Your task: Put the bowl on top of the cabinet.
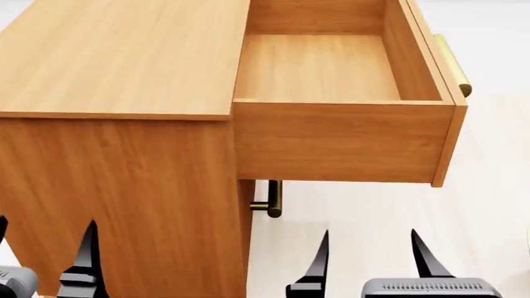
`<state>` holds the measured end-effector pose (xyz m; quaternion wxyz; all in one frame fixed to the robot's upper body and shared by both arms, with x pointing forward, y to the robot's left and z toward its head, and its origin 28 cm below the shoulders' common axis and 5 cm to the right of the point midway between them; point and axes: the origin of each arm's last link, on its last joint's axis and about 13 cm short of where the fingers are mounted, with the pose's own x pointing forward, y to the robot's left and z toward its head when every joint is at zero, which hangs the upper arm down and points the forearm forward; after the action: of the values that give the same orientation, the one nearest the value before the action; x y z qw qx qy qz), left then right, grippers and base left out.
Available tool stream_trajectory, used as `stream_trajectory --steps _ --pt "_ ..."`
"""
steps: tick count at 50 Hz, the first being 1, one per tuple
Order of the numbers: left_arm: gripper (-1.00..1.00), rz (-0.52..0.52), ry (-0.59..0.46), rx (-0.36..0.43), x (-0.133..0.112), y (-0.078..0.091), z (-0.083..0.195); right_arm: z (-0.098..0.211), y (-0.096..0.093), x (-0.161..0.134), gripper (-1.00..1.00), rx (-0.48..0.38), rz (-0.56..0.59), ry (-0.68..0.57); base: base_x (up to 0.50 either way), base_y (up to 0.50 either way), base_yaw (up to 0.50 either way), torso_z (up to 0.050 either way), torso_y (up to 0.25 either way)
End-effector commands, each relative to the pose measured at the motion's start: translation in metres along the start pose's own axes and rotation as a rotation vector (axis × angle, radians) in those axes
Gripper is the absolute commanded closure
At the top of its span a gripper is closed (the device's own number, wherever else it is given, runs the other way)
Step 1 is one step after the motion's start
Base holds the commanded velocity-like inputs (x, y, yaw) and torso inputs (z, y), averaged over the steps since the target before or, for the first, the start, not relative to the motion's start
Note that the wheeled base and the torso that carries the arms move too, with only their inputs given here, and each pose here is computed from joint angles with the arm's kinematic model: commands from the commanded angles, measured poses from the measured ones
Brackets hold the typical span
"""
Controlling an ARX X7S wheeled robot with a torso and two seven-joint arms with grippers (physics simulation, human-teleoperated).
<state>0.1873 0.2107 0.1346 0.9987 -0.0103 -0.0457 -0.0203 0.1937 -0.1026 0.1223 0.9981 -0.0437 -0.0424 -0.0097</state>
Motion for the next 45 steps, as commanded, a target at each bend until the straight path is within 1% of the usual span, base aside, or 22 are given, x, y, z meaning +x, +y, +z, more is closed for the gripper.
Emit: stream_trajectory --steps 1,7,10,14,15,16,17,18,21,22,23,25,28,30,36,39,40,45 --pt "-1.0 -0.002 0.013 0.002 -0.003 0.0 -0.005 -0.005 0.0 -0.001 -1.0 -0.006 -0.008 0.011 0.0 0.0 0.0 0.0 0.0" --pt "-1.0 0.0 0.014 0.003 -0.003 0.001 -0.006 -0.006 -0.001 -0.001 -1.0 -0.015 -0.007 0.013 0.0 0.0 0.0 0.0 0.0" --pt "-1.0 0.002 0.013 0.004 -0.003 0.002 -0.005 -0.009 -0.006 -0.003 -1.0 -0.034 -0.012 0.023 0.0 0.0 0.0 0.0 0.0" --pt "-1.0 0.004 0.011 0.008 -0.004 0.003 -0.004 -0.007 -0.022 -0.008 -1.0 -0.048 -0.043 0.03 0.0 0.0 0.0 0.0 0.0" --pt "-1.0 0.004 0.012 0.008 -0.004 0.003 -0.005 -0.004 -0.027 -0.01 -1.0 -0.066 -0.057 0.03 0.0 0.0 0.0 0.0 0.0" --pt "-1.0 0.004 0.012 0.008 -0.004 0.003 -0.005 -0.004 -0.027 -0.01 -1.0 -0.066 -0.057 0.03 0.0 0.0 0.0 0.0 0.0" --pt "-1.0 0.003 0.013 0.009 -0.004 0.003 -0.004 0.002 -0.035 -0.013 -1.0 -0.112 -0.076 0.035 0.0 0.0 0.0 0.0 0.0" --pt "-1.0 0.003 0.013 0.01 -0.004 0.002 -0.004 0.003 -0.035 -0.013 -1.0 -0.112 -0.076 0.035 0.0 0.0 0.0 0.0 0.0" --pt "-1.0 0.002 0.012 0.011 -0.004 0.003 -0.003 0.011 -0.047 -0.02 -1.0 -0.157 -0.087 0.03 0.0 0.0 0.0 0.0 0.0" --pt "-1.0 0.002 0.012 0.011 -0.004 0.003 -0.003 0.011 -0.047 -0.02 -1.0 -0.157 -0.087 0.03 0.0 0.0 0.0 0.0 0.0" --pt "-1.0 0.004 0.013 0.012 -0.004 0.003 -0.003 0.017 -0.057 -0.023 -1.0 -0.171 -0.103 0.031 0.0 0.0 0.0 0.0 0.0" --pt "-1.0 0.005 0.013 0.013 -0.003 0.004 -0.003 0.024 -0.067 -0.028 -1.0 -0.199 -0.123 0.036 0.0 0.0 0.0 0.0 0.0" --pt "-1.0 0.002 0.014 0.014 -0.003 0.003 -0.003 0.03 -0.075 -0.033 -1.0 -0.24 -0.15 0.041 0.0 0.0 0.0 0.0 0.0" --pt "-1.0 0.001 0.013 0.013 -0.003 0.003 -0.002 0.034 -0.08 -0.035 -1.0 -0.246 -0.149 0.042 0.0 0.0 0.0 0.0 0.0" --pt "-1.0 -0.011 0.021 0.015 -0.003 0.002 -0.006 0.048 -0.099 -0.042 -1.0 -0.303 -0.204 0.052 0.0 0.0 0.0 0.0 0.0" --pt "-1.0 -0.01 0.021 0.013 -0.003 0.003 -0.005 0.053 -0.105 -0.043 -1.0 -0.318 -0.218 0.052 0.0 0.0 0.0 0.0 0.0" --pt "-1.0 -0.009 0.02 0.013 -0.003 0.003 -0.005 0.041 -0.109 -0.044 -1.0 -0.33 -0.235 0.055 0.0 0.0 0.0 0.0 0.0" --pt "-1.0 -0.009 0.026 0.013 -0.004 0.004 -0.008 0.048 -0.124 -0.043 -1.0 -0.362 -0.279 0.077 0.0 0.0 0.0 0.0 0.0"
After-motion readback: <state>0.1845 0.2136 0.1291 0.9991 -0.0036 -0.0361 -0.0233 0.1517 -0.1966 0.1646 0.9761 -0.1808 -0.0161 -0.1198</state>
